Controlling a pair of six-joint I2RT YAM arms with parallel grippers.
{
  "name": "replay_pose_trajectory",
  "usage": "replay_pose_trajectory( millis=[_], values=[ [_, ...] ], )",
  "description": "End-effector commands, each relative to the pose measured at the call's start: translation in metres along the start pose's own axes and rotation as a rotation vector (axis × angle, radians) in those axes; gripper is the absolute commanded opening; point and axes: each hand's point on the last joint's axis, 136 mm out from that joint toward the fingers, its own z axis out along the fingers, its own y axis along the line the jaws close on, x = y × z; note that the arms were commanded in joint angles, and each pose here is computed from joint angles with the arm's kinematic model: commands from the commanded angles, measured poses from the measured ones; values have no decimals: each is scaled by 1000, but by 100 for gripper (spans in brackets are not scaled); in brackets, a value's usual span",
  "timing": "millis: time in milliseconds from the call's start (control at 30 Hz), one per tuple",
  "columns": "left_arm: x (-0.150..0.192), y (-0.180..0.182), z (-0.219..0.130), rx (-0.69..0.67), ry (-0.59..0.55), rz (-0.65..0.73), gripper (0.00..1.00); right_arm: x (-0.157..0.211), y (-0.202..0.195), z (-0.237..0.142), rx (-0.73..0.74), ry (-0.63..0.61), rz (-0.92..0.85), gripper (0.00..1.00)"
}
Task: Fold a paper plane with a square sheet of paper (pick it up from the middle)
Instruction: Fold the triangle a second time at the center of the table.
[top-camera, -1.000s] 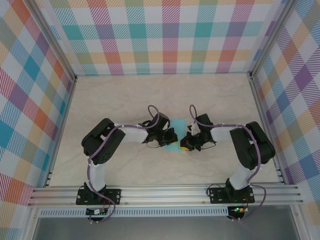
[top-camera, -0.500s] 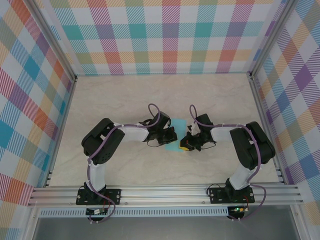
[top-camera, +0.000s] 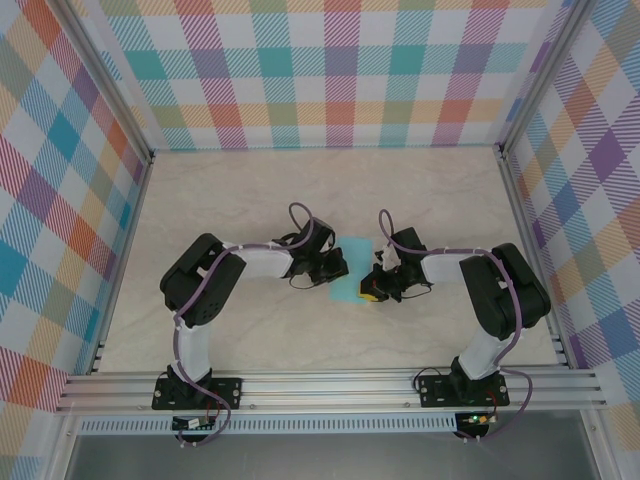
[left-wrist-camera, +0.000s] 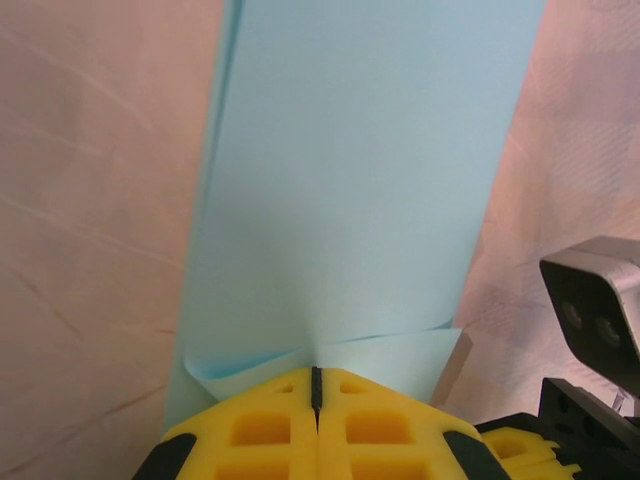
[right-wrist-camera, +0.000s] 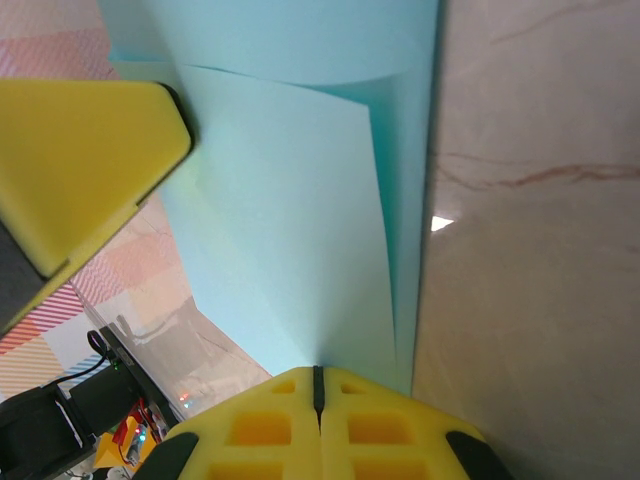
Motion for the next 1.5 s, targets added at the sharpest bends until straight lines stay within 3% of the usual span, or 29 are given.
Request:
replay_pose_trajectory(
  millis=[0,467,833,1000,1200,1467],
  values=[
    [-29,40,-9,-126,-88,-45,2,14,-35,2,124,22,63,2],
    [-52,42,-24,-94,-123,8,2,14,-31,2,105,25,61,2],
    [-51,-23,-64,83,-143,96,6,9,-23,0,84,18,49,3],
    [-21,-41,-49,141,-52,134,6,8,-21,0,81,16,46,3],
    [4,-33,-16,157,43,118,5,6,-20,0,78,15,47,3],
    [10,5,2,21,55,89,4,3,-11,-3,55,9,33,4]
  ],
)
